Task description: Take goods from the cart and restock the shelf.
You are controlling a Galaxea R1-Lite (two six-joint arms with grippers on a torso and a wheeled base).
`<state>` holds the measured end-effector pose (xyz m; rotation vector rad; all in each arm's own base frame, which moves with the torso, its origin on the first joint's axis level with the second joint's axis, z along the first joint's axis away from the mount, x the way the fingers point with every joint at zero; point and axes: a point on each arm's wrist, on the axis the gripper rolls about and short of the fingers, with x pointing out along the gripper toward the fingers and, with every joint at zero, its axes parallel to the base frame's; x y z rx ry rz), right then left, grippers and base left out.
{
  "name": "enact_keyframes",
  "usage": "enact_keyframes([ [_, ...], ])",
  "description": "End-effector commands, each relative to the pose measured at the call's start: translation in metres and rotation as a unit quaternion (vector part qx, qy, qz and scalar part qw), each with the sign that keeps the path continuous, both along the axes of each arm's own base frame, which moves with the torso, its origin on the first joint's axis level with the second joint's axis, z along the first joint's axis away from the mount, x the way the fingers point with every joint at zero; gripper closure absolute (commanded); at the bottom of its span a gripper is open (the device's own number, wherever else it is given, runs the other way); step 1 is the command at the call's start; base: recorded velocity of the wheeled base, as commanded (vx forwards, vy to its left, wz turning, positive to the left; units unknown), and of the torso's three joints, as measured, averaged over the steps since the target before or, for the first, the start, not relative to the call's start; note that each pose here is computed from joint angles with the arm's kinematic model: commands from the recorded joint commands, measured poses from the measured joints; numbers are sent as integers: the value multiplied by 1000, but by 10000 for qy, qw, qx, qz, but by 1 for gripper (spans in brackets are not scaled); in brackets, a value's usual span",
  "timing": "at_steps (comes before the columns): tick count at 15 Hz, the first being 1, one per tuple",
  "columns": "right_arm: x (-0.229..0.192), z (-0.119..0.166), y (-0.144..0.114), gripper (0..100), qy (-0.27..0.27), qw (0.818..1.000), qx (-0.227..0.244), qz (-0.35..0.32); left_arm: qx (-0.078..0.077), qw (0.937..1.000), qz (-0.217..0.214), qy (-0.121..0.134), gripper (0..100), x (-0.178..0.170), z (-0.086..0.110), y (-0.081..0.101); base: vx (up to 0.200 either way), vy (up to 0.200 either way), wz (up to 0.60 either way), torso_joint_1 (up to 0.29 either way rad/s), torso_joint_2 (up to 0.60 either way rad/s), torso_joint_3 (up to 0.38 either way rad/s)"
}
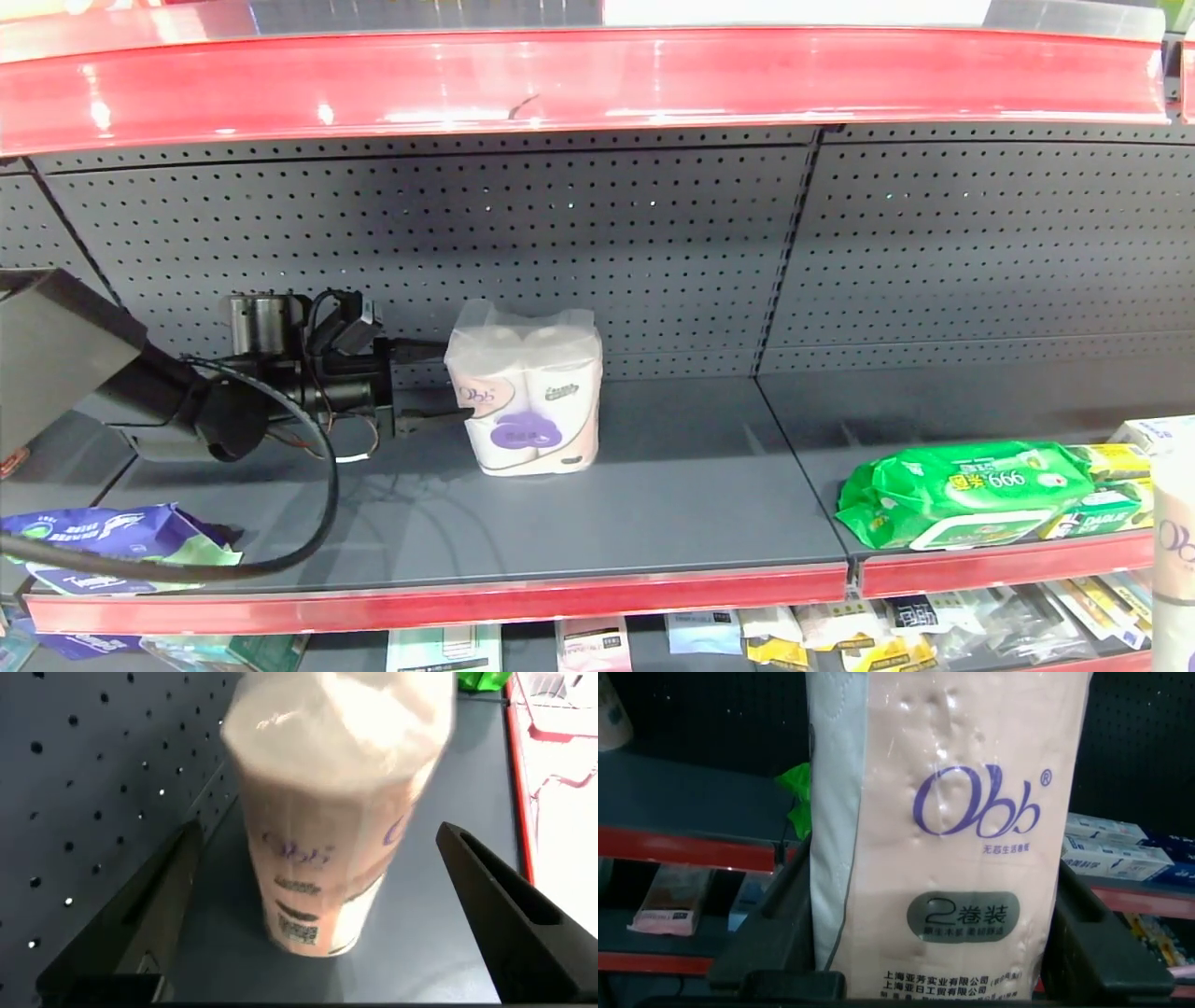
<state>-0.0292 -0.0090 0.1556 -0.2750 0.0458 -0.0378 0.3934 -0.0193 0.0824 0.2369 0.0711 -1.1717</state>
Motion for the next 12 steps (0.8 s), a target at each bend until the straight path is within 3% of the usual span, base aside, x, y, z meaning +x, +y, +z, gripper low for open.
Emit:
enact_keyframes([
  [1,1,-2,0,100,33,10000,0,2,-18,9999,-28,118,0,2,-7,-3,0,0,0,0,0,0],
  [4,1,-2,0,100,48,10000,-10,10,-36,9999,-142,29,0,11,-5,-13,0,0,0,0,0,0],
  [10,3,-7,0,100,124,9999,-22,2,-16,9996,-250,133,0,18,-20,-28,0,0,0,0,0,0],
  [12,3,-7,0,100,132,9999,-23,10,-19,9996,-273,48,0,25,-21,-31,0,0,0,0,0,0],
])
